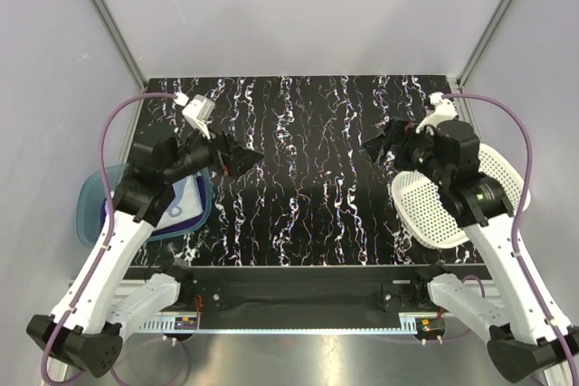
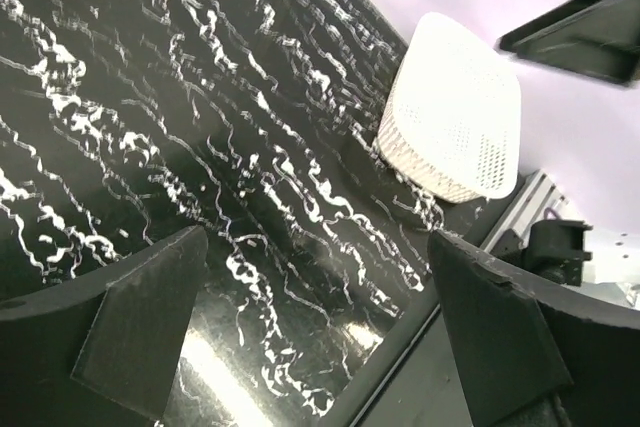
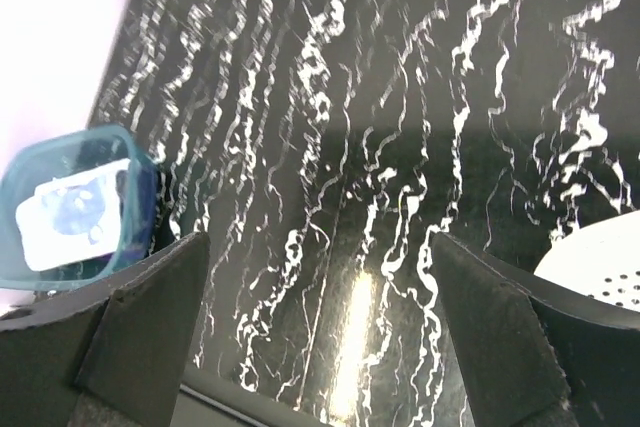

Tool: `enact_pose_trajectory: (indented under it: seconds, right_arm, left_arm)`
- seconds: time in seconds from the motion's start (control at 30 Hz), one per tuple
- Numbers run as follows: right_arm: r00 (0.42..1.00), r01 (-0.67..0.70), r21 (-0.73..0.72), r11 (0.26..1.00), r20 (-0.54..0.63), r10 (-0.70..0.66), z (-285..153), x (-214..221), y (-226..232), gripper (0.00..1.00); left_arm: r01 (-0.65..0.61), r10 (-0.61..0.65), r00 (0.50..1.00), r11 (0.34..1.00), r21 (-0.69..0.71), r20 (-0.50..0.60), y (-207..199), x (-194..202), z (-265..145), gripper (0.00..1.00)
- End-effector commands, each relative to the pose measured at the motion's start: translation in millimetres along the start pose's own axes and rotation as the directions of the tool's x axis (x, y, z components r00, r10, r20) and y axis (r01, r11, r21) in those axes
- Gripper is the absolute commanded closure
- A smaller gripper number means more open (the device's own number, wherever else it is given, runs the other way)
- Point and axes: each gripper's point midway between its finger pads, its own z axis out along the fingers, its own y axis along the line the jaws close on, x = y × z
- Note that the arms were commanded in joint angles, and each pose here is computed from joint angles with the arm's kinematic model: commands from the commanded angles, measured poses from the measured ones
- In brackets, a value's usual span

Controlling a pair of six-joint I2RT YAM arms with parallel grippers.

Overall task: Fold and stack the towels
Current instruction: Neatly place the folded towel into the bin

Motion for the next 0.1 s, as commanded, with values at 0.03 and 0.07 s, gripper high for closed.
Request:
enact_pose_trajectory:
  seconds: [0.03, 0.07]
  right_arm:
    - [0.99, 0.052, -0.072, 0.996, 0.136, -0.041, -19.3, -23.2, 14.5, 0.0]
    - [0.988, 0.056, -0.081, 0.995, 0.145, -0.043, -21.4, -24.7, 16.3, 0.0]
  left_arm:
    - [-0.065, 0.063, 0.996, 0.997, 0.043, 0.061, -8.8, -16.3, 1.4, 0.01]
    - [-0.061, 0.058, 0.997, 0.997, 0.045, 0.055, -8.3, -16.1, 2.5, 0.01]
